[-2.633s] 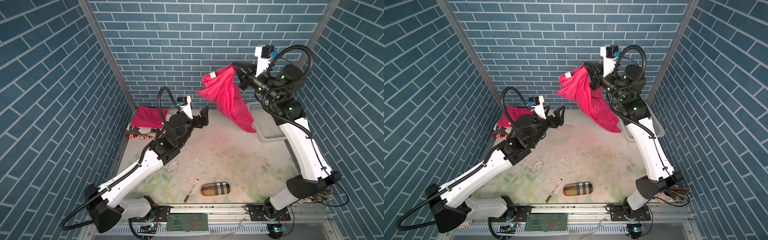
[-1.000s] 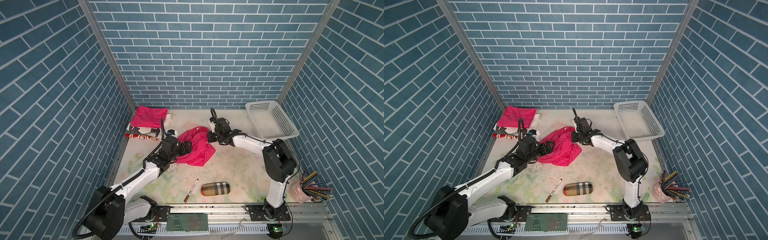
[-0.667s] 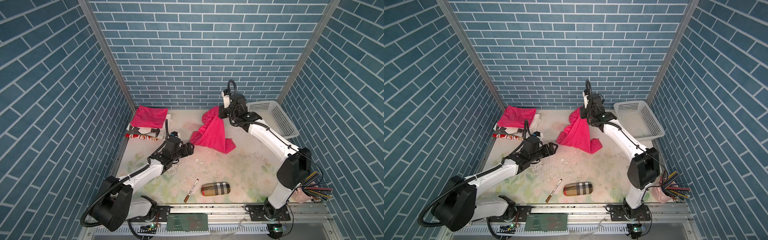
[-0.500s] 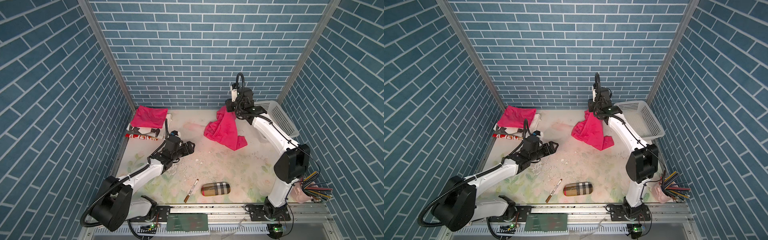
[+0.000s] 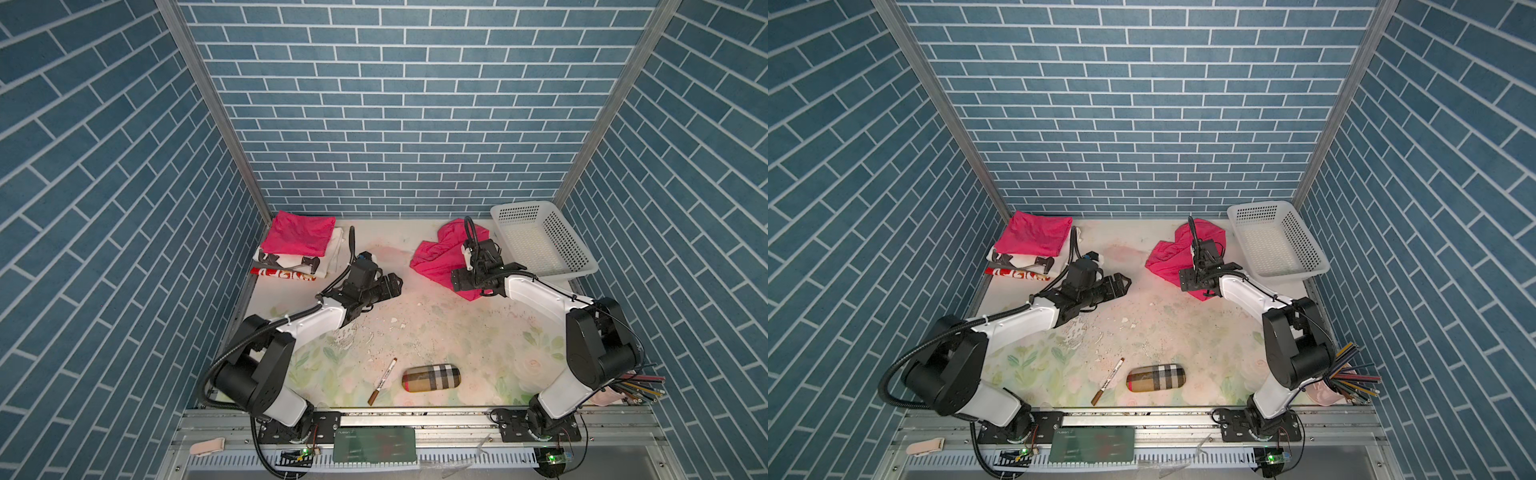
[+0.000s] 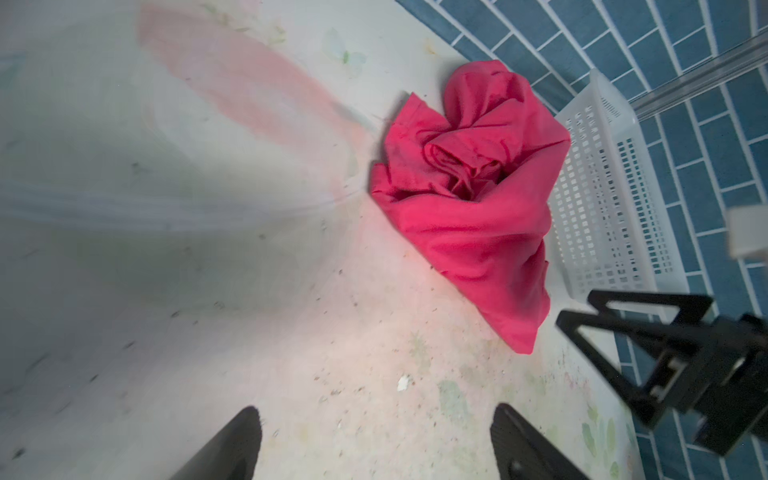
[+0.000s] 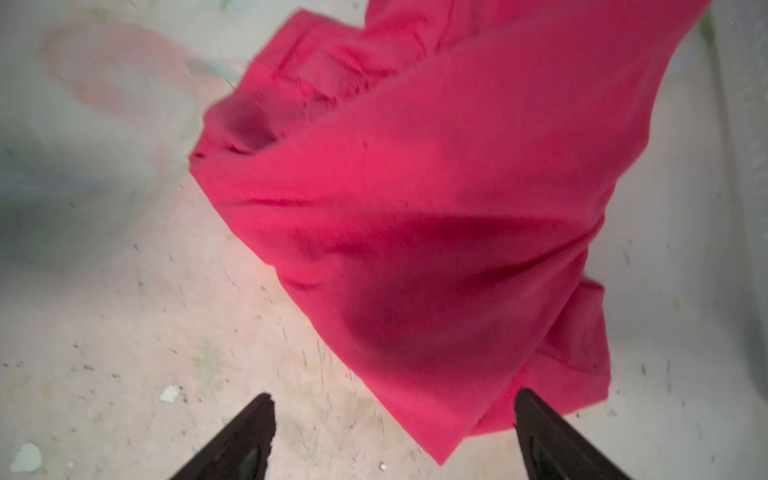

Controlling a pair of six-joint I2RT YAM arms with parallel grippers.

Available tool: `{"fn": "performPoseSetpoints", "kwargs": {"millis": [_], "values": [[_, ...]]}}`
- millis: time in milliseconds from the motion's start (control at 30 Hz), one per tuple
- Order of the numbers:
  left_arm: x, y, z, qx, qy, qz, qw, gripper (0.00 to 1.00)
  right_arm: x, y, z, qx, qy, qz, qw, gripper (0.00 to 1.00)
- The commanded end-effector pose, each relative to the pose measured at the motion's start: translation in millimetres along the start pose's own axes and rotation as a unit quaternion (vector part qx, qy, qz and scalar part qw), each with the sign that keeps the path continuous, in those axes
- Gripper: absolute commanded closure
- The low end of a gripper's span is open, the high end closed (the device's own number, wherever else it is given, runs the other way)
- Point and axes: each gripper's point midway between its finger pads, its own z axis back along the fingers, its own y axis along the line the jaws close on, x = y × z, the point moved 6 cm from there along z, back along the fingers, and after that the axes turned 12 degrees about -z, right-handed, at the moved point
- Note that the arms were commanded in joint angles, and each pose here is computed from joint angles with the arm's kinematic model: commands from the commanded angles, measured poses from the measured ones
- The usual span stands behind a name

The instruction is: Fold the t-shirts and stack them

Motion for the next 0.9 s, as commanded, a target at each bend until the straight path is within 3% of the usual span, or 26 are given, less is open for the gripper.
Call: {"fn": "performPoseSetpoints", "kwargs": {"millis": [0,100,300,333,433,600,867], "values": [[14,-24,-11,-0.026,-0.009,-0.018,0.999,0.12,-9,-7,1,0.009,-0.013,-0.04,0.999,0.1],[14,-33,-18,-0.032,-0.006,-0.026,0.999,0.11,-25,-14,-5,0.007,-0.005,-0.047,0.999,0.12],[11,-33,-19,-0.032,-0.003,-0.025,0.999,0.12,-32,-13,-27,0.015,0.008,-0.043,0.999,0.3],[10,-32,-18,-0.031,-0.003,-0.025,0.999,0.11,-31,-12,-30,0.015,0.008,-0.041,0.999,0.36],[8,-30,-13,-0.025,-0.004,-0.03,0.999,0.11,-19,-1,-31,0.019,0.012,-0.025,0.999,0.76],[8,-20,-8,-0.017,-0.009,-0.026,0.999,0.11,8,42,-12,0.019,-0.017,0.042,0.999,0.99],[19,-4,7,-0.015,-0.028,-0.01,0.999,0.12,42,116,52,0.09,-0.063,0.101,0.989,1.0]]}}
